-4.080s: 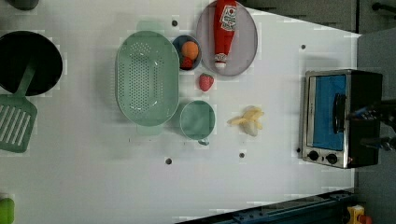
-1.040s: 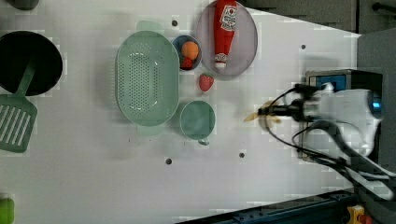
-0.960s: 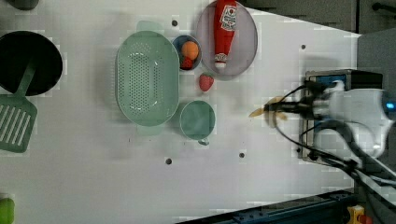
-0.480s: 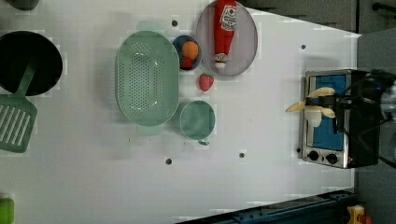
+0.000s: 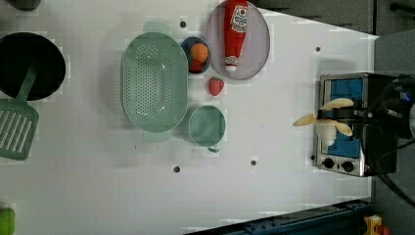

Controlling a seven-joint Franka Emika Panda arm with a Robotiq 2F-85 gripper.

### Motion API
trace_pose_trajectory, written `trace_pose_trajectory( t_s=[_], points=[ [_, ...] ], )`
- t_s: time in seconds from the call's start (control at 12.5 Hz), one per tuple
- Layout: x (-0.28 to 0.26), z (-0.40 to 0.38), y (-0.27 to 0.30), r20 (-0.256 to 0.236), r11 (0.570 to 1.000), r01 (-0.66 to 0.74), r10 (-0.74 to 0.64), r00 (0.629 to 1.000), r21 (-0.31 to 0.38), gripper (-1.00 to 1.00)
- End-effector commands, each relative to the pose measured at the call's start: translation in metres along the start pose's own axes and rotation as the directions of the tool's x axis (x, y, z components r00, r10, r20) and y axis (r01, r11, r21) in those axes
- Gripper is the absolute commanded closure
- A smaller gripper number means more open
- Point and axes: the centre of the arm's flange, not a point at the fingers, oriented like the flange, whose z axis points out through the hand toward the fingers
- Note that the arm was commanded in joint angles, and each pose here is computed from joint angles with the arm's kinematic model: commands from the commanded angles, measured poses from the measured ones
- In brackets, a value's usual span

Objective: Pick Banana and place it in mug.

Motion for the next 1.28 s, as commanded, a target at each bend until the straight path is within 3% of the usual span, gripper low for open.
trace_pose_trajectory(
  t_s=[0.08,0.4,0.72,0.96,1.12,1.28],
  points=[
    [-0.039,0.011,-0.079,0.023,0.991,-0.134,0.135,0.991,-0.011,0.30],
    [-0.062,0.067,-0.124,0.086,0.973,-0.226,0.229,0.970,-0.046,0.30],
    [-0.061,0.137,-0.133,0.069,0.973,-0.229,0.227,0.971,0.023,0.30],
    [-0.068,0.174,-0.129,0.103,0.973,-0.231,0.229,0.968,0.006,0.30],
    [-0.066,0.183,-0.128,0.092,0.971,-0.238,0.234,0.968,0.028,0.29],
    [-0.068,0.189,-0.128,0.090,0.971,-0.237,0.233,0.968,0.035,-0.22]
  ],
)
